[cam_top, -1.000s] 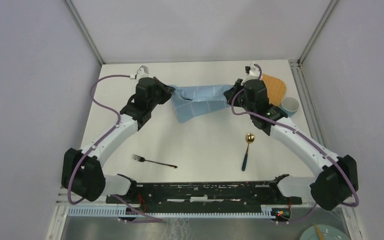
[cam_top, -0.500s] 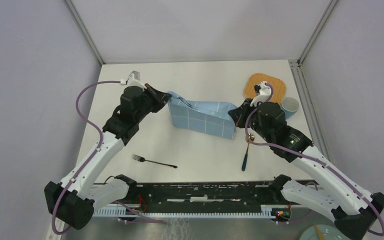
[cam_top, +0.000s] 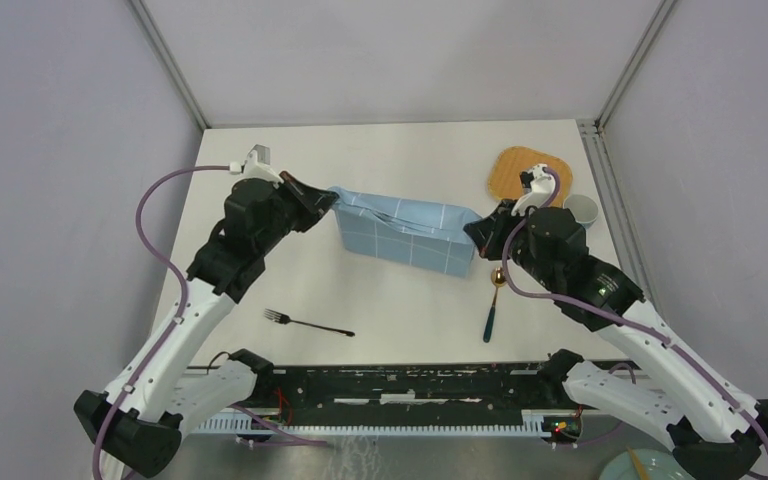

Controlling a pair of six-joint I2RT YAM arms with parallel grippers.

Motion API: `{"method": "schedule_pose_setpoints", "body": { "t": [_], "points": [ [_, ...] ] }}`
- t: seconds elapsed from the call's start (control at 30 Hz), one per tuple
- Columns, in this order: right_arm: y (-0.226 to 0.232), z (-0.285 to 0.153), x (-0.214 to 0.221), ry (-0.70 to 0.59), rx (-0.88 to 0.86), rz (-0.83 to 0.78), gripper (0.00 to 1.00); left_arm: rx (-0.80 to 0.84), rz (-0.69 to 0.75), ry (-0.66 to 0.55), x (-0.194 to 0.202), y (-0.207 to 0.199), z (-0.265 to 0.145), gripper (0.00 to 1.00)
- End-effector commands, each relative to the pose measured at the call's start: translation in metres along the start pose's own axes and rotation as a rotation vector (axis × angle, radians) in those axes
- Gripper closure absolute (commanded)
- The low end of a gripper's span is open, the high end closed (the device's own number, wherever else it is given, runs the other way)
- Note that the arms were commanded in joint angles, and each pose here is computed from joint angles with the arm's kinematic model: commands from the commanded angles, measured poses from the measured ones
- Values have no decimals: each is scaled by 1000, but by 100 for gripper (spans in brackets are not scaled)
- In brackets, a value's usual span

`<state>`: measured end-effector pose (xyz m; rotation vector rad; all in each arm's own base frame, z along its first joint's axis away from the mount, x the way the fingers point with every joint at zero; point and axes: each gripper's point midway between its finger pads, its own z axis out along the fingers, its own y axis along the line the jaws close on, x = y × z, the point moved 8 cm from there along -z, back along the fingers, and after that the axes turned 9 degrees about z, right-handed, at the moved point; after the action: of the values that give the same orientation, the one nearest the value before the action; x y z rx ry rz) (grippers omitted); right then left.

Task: Set the dinner table for one person
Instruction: Flatten out the napkin at the center of the board.

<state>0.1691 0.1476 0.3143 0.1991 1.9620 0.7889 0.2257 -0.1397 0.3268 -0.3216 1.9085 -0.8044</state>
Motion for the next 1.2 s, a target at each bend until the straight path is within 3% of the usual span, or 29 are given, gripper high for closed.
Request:
{"method": "schedule_pose_setpoints", "body": {
  "t": [0.0, 0.17, 0.37, 0.97, 1.17],
  "points": [
    [3, 4, -19, -79, 61, -14, 100, -72, -31, -159, -30, -3, 0, 98],
    [8, 23, -20, -93, 70, 15, 100, -95, -80, -133, -27, -3, 19, 98],
    [11, 19, -14, -42, 9, -17, 100, -43, -40, -150, -28, -10, 11, 98],
    [-5, -55, 3, 25, -147, -42, 100, 56, 0, -225, -21, -3, -91, 98],
    [-13, -76, 9, 46, -149, -22, 100, 62, -38, -224, -14, 3, -106, 98]
  ]
}}
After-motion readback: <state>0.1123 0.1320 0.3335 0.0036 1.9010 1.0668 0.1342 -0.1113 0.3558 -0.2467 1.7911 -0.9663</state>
